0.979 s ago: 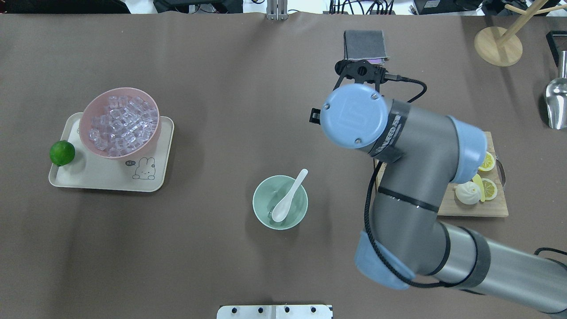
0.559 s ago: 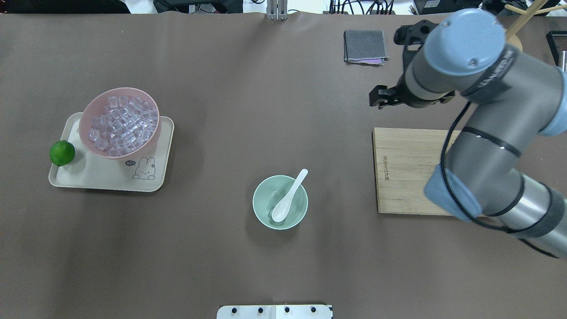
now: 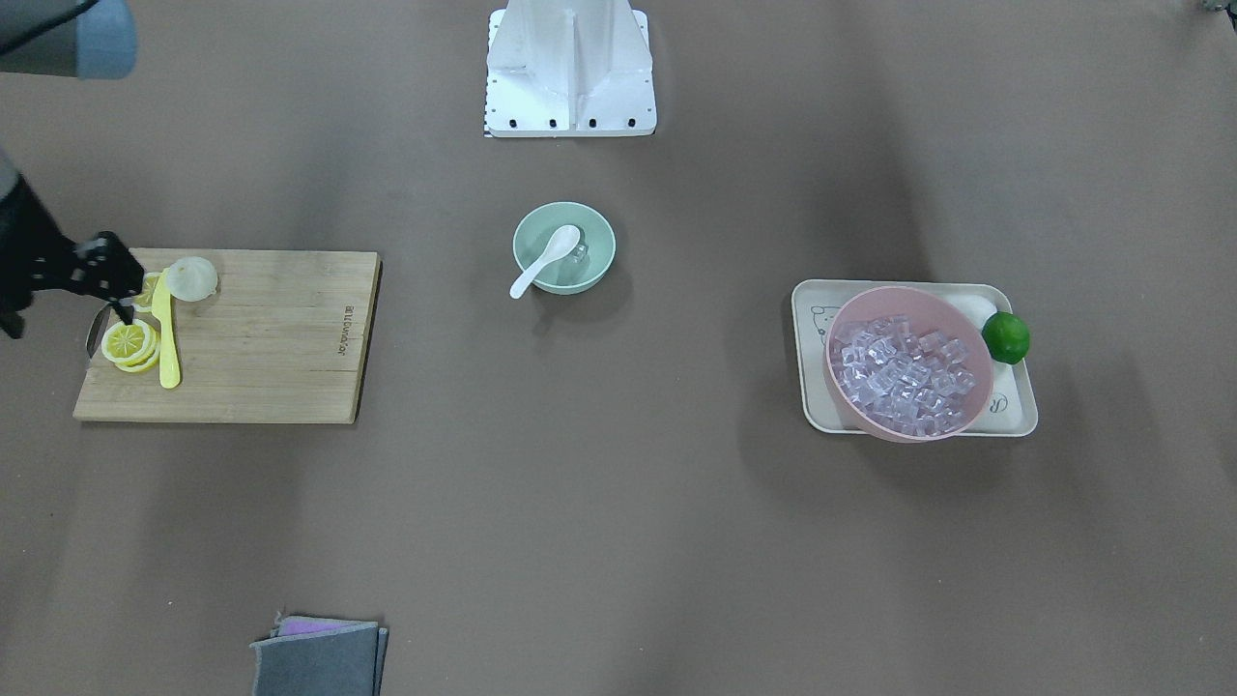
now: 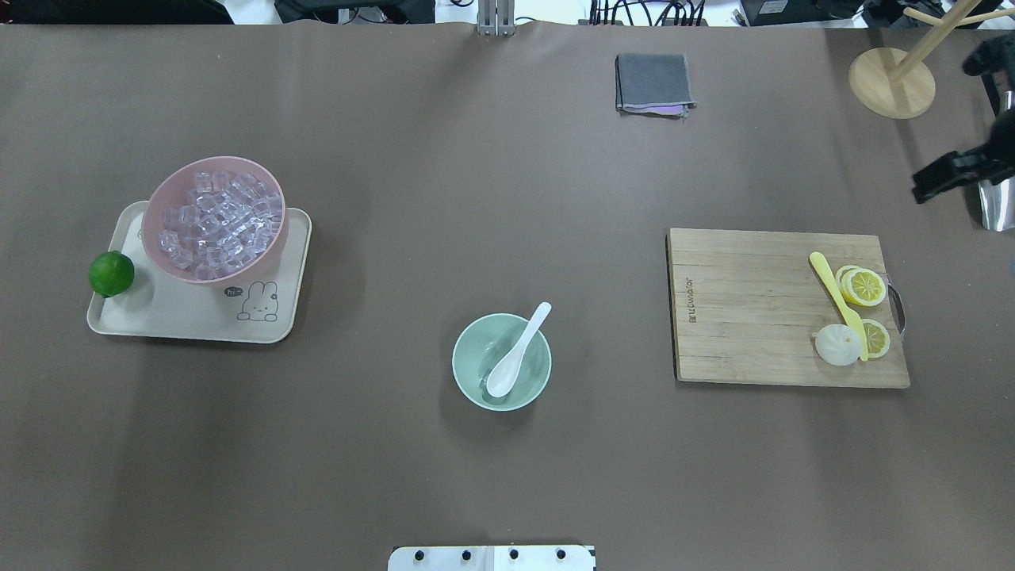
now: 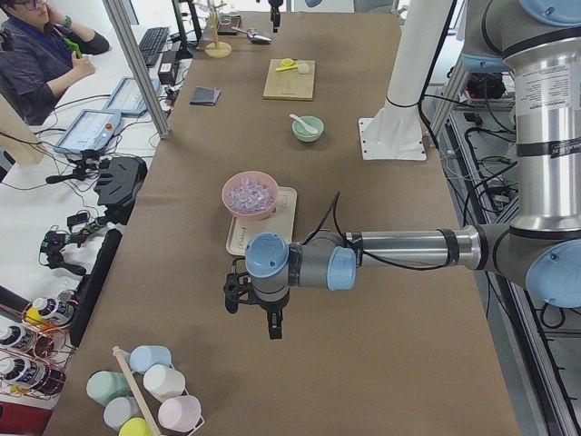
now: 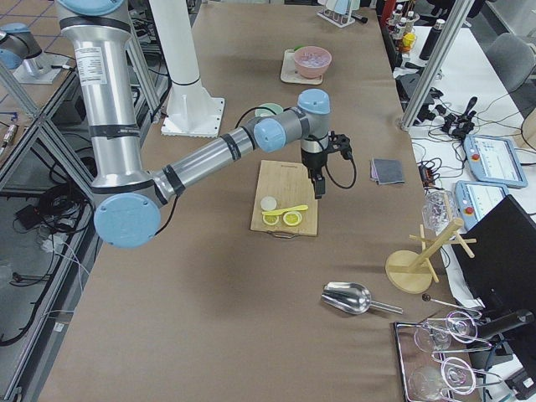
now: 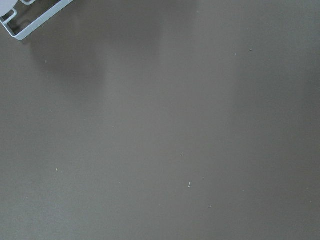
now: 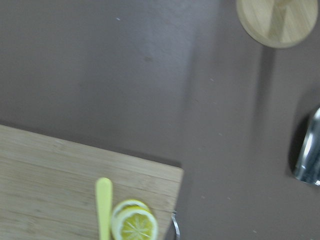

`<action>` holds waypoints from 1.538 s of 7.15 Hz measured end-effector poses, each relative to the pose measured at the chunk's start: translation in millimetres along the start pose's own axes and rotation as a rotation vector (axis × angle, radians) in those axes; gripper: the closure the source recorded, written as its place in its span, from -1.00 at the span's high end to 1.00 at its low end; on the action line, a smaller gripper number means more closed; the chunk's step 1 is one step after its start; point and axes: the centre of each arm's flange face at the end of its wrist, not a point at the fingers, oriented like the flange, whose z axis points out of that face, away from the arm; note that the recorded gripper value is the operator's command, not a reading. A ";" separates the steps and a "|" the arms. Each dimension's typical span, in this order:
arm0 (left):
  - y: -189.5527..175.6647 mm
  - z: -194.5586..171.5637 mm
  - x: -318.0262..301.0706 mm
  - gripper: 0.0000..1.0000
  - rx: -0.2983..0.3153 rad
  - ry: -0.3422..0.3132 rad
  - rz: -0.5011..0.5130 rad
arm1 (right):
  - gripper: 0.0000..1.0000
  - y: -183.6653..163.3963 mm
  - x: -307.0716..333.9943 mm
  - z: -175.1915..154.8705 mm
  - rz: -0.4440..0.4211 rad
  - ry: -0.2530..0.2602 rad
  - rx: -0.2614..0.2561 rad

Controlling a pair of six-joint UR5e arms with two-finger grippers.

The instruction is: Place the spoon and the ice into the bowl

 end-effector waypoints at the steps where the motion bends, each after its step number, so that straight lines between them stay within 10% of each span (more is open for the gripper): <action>1: -0.3 -0.2 0.2 0.96 0.000 0.000 0.000 | 1.00 23.1 57.3 2.4 -0.019 -0.005 -0.027; 6: -13.7 -16.6 20.6 0.96 -0.043 -0.009 -0.039 | 1.00 113.8 215.7 63.4 0.006 -0.022 -0.182; 11: -13.6 -22.7 23.1 0.96 -0.033 -0.006 -0.036 | 1.00 119.5 199.1 40.8 0.044 -0.107 -0.181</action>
